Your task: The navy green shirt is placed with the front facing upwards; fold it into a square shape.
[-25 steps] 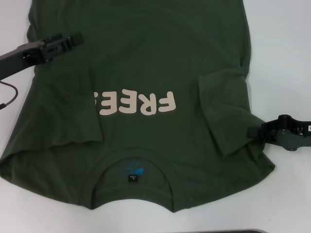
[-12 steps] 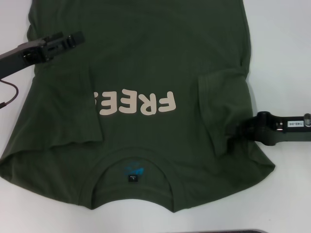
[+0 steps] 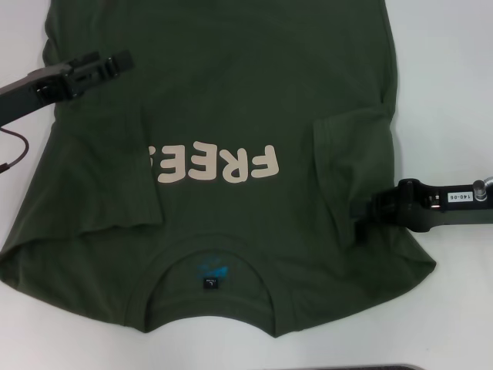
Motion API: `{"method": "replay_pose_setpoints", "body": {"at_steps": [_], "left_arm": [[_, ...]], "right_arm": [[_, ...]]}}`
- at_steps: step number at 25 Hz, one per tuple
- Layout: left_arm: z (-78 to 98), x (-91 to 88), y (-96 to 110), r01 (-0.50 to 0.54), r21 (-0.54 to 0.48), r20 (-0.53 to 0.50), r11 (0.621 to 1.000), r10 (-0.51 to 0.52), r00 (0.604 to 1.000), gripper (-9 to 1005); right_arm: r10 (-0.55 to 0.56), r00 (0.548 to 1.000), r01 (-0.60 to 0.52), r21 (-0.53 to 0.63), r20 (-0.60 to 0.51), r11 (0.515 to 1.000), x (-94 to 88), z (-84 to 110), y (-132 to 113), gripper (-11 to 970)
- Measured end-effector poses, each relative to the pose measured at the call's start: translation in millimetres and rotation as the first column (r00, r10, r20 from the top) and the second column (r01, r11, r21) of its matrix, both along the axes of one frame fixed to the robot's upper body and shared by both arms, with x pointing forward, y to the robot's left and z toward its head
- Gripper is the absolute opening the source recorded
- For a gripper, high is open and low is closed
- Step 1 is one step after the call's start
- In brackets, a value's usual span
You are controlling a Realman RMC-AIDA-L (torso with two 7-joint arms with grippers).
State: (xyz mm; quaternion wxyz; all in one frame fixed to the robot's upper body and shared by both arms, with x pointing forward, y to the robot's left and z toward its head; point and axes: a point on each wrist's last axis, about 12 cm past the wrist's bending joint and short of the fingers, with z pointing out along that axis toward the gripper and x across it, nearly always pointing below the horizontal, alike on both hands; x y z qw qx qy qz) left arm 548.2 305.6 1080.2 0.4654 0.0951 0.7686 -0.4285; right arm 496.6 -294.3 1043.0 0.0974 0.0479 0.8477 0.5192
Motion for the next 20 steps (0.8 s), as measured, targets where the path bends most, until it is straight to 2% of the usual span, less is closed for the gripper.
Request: {"method": "replay_pose_setpoints", "body": {"at_steps": [20], "left_arm": [[0.6, 0.8, -0.4, 0.0, -0.001, 0.002, 1.0, 0.0, 1.0, 905]], "right_arm": [[0.051, 0.995, -0.054, 0.034, 0.088, 0.998, 2.9, 5.1, 8.8, 23]]}}
